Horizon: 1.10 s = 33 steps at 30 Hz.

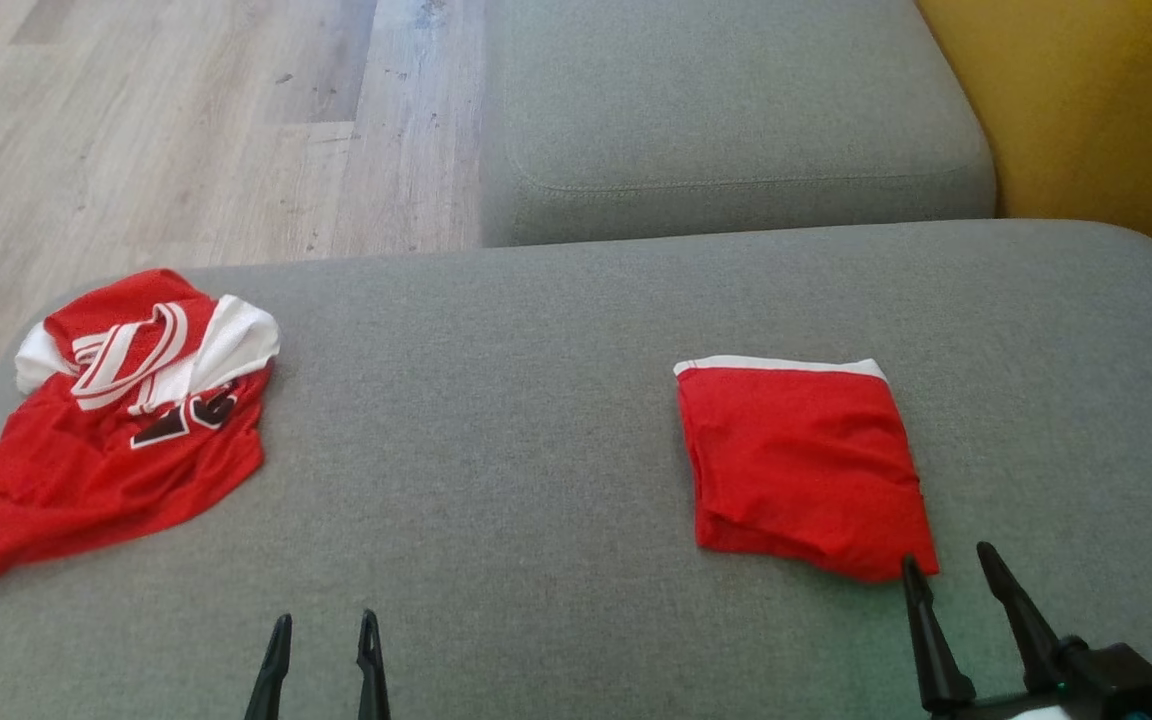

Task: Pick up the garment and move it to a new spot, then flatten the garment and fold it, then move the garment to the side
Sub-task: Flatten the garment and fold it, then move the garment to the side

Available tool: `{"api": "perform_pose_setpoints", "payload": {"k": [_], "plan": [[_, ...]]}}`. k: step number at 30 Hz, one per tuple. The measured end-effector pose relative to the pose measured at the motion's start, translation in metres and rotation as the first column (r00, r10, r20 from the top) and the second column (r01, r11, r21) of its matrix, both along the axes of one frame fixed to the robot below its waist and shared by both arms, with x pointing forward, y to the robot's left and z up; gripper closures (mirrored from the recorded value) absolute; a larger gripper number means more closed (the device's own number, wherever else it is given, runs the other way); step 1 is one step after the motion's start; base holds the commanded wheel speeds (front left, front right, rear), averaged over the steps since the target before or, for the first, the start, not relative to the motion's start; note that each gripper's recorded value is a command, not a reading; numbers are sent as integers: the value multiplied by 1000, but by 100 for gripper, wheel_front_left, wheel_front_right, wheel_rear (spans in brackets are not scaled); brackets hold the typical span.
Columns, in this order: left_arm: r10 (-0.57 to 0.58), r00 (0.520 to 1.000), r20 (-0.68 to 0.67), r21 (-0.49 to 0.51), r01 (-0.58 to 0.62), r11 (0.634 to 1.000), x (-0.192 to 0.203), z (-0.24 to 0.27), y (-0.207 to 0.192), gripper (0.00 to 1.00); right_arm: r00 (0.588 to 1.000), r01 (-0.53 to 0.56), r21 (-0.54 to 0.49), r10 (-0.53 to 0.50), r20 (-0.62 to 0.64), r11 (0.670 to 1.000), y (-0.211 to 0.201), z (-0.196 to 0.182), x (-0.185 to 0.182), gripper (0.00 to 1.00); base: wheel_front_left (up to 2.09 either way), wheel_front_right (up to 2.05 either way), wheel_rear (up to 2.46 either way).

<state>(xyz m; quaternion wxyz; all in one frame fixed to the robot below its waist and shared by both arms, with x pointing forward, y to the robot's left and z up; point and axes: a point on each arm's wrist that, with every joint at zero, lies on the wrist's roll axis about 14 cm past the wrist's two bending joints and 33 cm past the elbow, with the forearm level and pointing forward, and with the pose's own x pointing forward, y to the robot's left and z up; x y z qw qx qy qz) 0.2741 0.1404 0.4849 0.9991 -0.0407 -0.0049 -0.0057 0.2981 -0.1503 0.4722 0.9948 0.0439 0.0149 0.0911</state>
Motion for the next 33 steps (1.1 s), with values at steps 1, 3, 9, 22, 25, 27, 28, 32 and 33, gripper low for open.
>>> {"api": "perform_pose_setpoints", "payload": {"k": [1, 3, 9, 22, 25, 27, 28, 32, 33], "plan": [[-1, 1000, -1, 0, 1, 1000, 0, 0, 0, 0, 1000, 0, 0, 0, -2, 1000, 0, 0, 0, 0, 0, 0, 0], [-3, 1000, -4, 1, 3, 1000, 1, -1, -1, 0, 1000, 0, 1, 0, -4, 1000, 0, -1, 0, 0, 0, 0, 0], [-16, 1000, -8, -1, 16, 1000, 2, -2, -3, 0, 1000, -1, 1, 1, -12, 1000, 1, -4, -1, 0, 0, 0, 0], [-47, 997, -66, -86, 41, 995, 9, -15, -7, 0, 997, -17, -39, 14, -74, 999, -5, -21, 13, 0, 0, 0, 0], [-56, 995, -78, -91, 49, 995, 12, -18, -8, 0, 996, -5, -38, 2, -88, 999, -11, -25, 28, 0, 0, 0, 0], [-56, 996, -70, -87, 50, 995, 18, -15, -8, 0, 994, -8, -71, 0, -105, 997, -20, -30, 39, 0, 0, 0, 0], [-58, 996, -61, -87, 53, 995, 21, -13, -9, 0, 993, -5, -89, -6, -119, 996, -26, -34, 44, 0, 0, 0, 0], [-70, 997, -39, -87, 66, 994, 35, -6, -12, 0, 971, 29, -85, -48, -233, 996, -46, -56, 67, 0, 0, 0, 0], [-70, 997, -37, -87, 67, 994, 38, -5, -12, 0, 960, 30, -83, -52, -276, 996, -48, -63, 71, 0, 0, 0, 0]]}}
